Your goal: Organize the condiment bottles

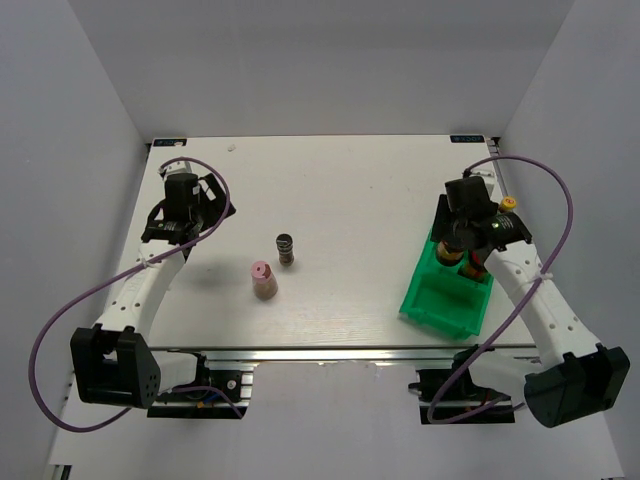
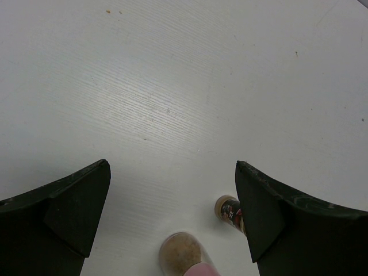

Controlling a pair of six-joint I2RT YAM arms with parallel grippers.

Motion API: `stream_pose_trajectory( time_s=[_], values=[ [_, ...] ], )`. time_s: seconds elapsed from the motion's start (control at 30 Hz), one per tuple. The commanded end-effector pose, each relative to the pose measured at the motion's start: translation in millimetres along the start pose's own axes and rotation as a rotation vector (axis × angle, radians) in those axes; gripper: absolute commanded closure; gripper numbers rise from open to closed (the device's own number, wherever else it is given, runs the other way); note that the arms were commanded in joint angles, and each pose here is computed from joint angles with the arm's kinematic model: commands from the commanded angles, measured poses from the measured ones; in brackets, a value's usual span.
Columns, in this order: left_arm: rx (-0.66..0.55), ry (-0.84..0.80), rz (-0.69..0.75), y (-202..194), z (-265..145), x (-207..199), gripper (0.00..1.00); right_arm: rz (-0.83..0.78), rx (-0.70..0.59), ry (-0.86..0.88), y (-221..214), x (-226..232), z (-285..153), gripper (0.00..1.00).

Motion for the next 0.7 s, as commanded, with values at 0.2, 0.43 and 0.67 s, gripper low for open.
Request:
stream_pose_trajectory(
  time_s=[0.2,0.43,0.67],
  values=[
    [-0.011,-0.007,0.008,2.3,-2.2,0.0,0.02,0.089,-0.052,-0.045,11.9,-10.8,30.9,0.77],
    [-0.008,-0.003,0.008,1.7,-1.1,0.5,0.02,0.117,0.023,-0.083,-9.7,-22.7,59.7,0.69],
    [-0.005,-0.001,0.006,0.5,-2.1,1.1,0.02,0.134,0.035,-0.062,-8.3,-21.3,60.1,0.18]
  ],
)
Point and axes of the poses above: each gripper's point midway between its finger pads, its own z axis out along the fingers, its own x axis along the line the jaws close on, y = z × x, the point moved 2 cm from there along -z, back along the fingers, and after that the axes turned 14 degrees about z, right-handed, at the moved point
